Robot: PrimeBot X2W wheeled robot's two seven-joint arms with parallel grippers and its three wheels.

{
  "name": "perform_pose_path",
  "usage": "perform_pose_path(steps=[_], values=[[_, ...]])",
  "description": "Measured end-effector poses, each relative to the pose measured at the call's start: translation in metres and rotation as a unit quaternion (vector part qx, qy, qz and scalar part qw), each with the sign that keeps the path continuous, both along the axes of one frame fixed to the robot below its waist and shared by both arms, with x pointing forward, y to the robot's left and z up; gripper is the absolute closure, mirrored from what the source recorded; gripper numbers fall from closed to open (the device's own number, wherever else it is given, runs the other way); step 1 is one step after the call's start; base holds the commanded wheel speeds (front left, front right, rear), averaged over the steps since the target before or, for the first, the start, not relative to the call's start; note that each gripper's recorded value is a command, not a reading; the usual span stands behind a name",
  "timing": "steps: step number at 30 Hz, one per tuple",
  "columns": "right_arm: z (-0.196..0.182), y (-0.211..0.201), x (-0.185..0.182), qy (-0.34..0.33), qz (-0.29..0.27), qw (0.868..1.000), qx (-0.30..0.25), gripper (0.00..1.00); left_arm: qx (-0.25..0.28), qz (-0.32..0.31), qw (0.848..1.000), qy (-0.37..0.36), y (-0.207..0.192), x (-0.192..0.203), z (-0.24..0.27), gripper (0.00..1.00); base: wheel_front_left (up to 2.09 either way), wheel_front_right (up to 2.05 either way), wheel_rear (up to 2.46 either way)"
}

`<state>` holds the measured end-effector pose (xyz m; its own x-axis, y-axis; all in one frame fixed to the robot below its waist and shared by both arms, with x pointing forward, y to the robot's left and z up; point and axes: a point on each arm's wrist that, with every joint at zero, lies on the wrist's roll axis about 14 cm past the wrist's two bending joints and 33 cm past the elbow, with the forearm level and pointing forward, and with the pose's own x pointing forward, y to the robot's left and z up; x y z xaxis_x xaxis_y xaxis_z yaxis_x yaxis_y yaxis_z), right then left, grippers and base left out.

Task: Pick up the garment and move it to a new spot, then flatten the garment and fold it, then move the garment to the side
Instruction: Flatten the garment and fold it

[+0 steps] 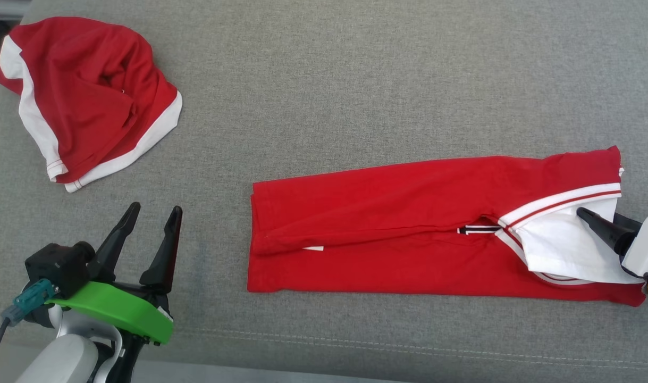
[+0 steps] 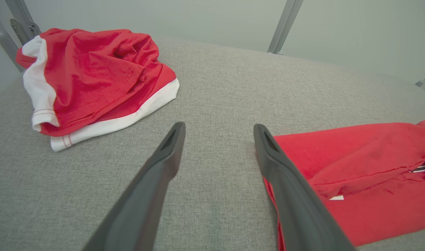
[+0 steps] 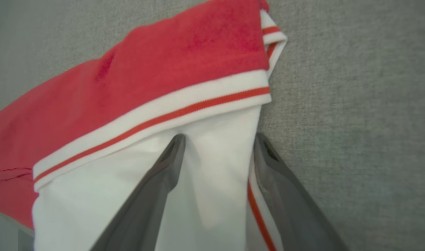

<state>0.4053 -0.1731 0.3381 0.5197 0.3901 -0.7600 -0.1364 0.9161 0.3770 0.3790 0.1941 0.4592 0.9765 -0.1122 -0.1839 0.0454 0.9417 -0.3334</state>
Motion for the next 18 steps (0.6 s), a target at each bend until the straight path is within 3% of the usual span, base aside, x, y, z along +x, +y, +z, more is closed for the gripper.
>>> perform_pose_path(steps=[6, 7, 8, 18], values=[[-0.001, 0.006, -0.002, 0.039, -0.012, 0.999, 0.036, 0.0, 0.01, -0.002, 1.0, -0.011, 0.0, 0.001, 0.004, 0.0, 0.0, 0.0, 0.0], [0.0, 0.008, -0.003, 0.044, -0.009, 0.998, 0.041, 0.61, 0.011, -0.003, 1.0, -0.013, -0.001, 0.001, 0.005, 0.0, 0.0, 0.0, 0.0], [0.0, 0.01, -0.004, 0.047, -0.004, 0.998, 0.044, 1.0, 0.01, -0.004, 1.0, -0.014, -0.002, 0.001, 0.005, 0.0, 0.0, 0.0, 0.0], [0.004, 0.032, -0.001, 0.053, 0.032, 0.996, 0.07, 1.0, 0.003, 0.003, 1.0, -0.025, -0.004, 0.003, 0.011, 0.0, 0.0, 0.0, 0.0]])
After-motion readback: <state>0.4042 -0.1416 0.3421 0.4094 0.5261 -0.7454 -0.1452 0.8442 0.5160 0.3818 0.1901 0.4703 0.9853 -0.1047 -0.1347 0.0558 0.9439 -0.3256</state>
